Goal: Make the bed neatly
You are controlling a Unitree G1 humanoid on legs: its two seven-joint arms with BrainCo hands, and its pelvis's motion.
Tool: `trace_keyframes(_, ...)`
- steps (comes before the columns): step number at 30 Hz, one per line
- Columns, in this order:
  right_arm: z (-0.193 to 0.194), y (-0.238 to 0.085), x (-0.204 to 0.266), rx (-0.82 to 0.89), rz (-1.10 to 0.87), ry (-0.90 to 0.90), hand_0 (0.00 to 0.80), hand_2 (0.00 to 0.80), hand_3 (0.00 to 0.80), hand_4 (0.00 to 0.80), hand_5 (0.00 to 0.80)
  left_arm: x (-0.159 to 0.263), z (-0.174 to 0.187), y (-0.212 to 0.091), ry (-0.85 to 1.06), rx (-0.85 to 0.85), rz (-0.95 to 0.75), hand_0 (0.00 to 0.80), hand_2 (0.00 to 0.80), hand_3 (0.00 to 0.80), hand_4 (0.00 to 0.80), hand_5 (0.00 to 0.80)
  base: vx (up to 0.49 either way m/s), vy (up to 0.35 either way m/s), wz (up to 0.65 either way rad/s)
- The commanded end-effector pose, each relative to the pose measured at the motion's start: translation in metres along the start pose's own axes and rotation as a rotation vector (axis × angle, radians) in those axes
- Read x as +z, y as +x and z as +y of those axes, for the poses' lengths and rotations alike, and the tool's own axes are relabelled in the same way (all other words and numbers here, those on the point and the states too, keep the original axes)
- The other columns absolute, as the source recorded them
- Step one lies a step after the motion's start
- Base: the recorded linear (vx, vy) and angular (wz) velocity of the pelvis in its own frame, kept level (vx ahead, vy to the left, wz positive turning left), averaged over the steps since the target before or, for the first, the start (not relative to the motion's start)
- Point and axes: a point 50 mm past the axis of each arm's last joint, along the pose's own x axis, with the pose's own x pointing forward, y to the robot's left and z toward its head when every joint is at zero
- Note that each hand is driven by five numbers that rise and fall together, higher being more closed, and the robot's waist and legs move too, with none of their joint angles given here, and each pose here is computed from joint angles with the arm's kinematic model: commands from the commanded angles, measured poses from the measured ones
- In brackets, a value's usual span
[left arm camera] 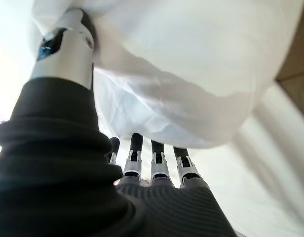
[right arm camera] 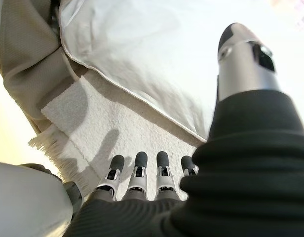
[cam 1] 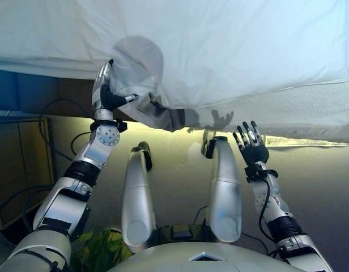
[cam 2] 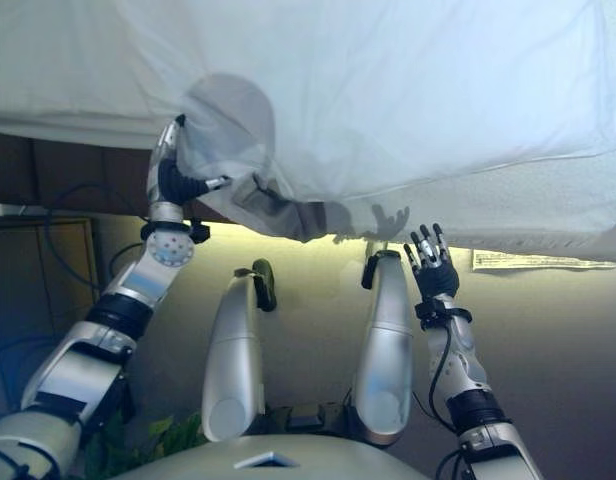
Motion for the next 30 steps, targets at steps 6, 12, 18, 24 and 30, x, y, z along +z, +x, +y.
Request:
trace_keyframes(6, 0.005, -0.008, 0.009, 0.022, -0.094, 0.026, 0.000, 0.000, 0.000, 0.000, 0.000, 0.072, 0.003, 0.022, -0.053, -0.002, -0.309, 0.000, 0.000, 0.000, 0.000, 0.000, 0.006, 0.001, -0.06)
trace_keyframes(12, 0.002, -0.014, 0.005, 0.024, -0.088, 0.039, 0.000, 0.000, 0.000, 0.000, 0.000, 0.042, -0.001, 0.012, -0.042, 0.001, -0.179, 0.000, 0.000, 0.000, 0.000, 0.000, 0.020, -0.035, 0.00)
trace_keyframes(18, -0.001, -0.019, 0.005, 0.020, -0.091, 0.055, 0.000, 0.000, 0.000, 0.000, 0.000, -0.006, -0.007, -0.020, 0.007, -0.034, -0.036, 0.000, 0.000, 0.000, 0.000, 0.000, 0.024, -0.056, 0.07)
trace_keyframes(24, -0.008, -0.023, 0.007, -0.006, -0.115, 0.072, 0.000, 0.000, 0.000, 0.000, 0.000, -0.038, -0.004, -0.057, 0.013, -0.078, 0.053, 0.000, 0.000, 0.000, 0.000, 0.000, 0.001, -0.044, 0.04)
trace_keyframes(30, -0.012, -0.024, 0.013, -0.021, -0.140, 0.072, 0.000, 0.000, 0.000, 0.000, 0.000, -0.059, 0.002, -0.084, 0.031, -0.101, 0.112, 0.000, 0.000, 0.000, 0.000, 0.000, -0.005, -0.006, 0.07)
